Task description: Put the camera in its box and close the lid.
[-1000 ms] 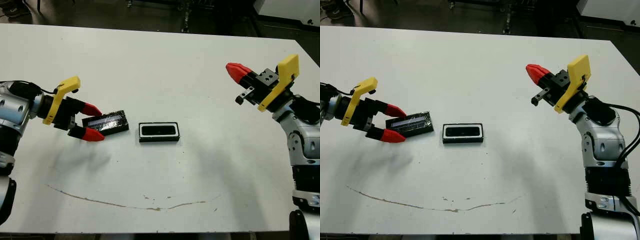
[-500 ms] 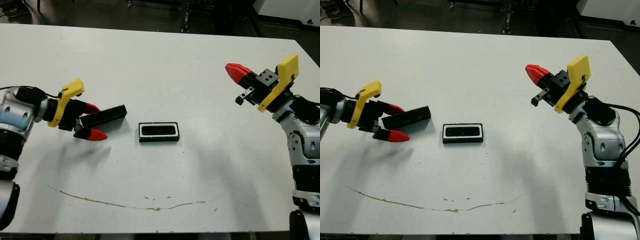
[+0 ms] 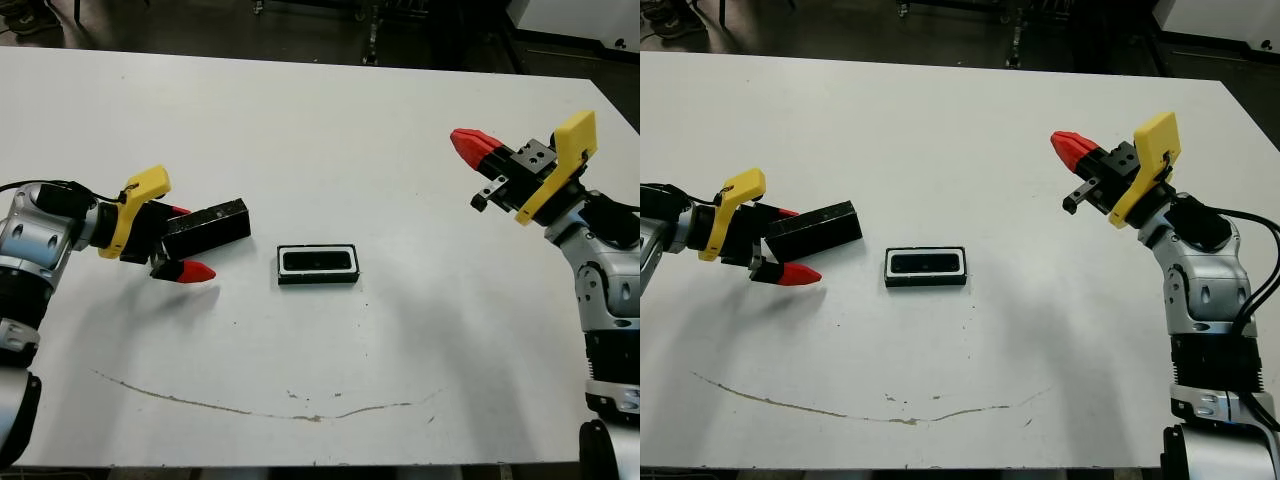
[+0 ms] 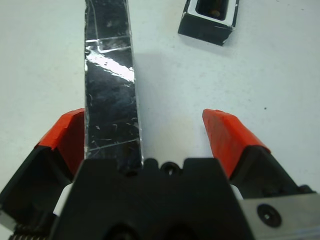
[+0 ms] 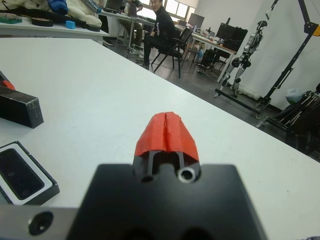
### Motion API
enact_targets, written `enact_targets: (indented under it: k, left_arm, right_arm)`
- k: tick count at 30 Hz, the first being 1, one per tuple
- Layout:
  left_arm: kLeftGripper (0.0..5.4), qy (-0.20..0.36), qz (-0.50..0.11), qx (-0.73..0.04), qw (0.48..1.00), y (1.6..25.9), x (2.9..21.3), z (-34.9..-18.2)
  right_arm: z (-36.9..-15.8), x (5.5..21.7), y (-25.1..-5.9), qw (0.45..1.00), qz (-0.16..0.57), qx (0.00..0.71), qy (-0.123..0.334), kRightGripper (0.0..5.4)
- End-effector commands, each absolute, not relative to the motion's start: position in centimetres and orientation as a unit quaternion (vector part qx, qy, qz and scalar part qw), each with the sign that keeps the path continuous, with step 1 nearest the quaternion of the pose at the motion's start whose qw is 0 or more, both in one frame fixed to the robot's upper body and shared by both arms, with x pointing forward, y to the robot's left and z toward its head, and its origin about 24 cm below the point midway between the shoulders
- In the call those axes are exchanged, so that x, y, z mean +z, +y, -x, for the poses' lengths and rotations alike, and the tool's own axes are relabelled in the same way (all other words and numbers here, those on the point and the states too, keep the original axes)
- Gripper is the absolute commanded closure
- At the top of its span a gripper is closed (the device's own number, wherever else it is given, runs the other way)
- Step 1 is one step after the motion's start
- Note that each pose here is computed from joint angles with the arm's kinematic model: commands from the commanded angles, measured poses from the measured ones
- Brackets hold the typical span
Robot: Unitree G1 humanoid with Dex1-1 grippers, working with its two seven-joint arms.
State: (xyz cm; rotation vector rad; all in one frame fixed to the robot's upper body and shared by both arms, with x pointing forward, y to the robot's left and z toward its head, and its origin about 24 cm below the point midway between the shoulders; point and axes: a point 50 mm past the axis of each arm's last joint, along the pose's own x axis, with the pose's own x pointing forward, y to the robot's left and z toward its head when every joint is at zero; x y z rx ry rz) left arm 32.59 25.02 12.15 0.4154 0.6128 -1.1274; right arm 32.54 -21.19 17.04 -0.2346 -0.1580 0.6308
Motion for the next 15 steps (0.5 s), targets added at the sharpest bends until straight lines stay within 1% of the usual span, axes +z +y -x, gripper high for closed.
enact_targets:
  k: [1, 5, 7, 10, 15]
  left_arm:
    - [0.00, 0.295, -0.188, -0.522, 0.778, 25.0, 11.9, -32.5]
    - [0.00, 0.271, -0.218, -0.525, 0.777, 24.9, 12.3, -32.5]
    - [0.00, 0.257, -0.235, -0.525, 0.777, 24.7, 12.8, -32.5]
    - [0.00, 0.221, -0.246, -0.525, 0.784, 24.3, 14.4, -32.4]
    - [0.00, 0.177, -0.238, -0.531, 0.794, 23.5, 17.4, -31.8]
  right_arm:
    - [-32.4, 16.8, -21.6, 0.942, 0.117, 0.308, -0.063, 5.39]
    - [-32.4, 16.8, -21.6, 0.941, 0.118, 0.311, -0.066, 5.39]
    - [-32.4, 16.7, -21.6, 0.941, 0.117, 0.310, -0.066, 5.39]
    - [-32.4, 16.6, -21.7, 0.942, 0.114, 0.310, -0.065, 5.39]
    - [-32.4, 16.5, -21.8, 0.942, 0.111, 0.311, -0.063, 5.39]
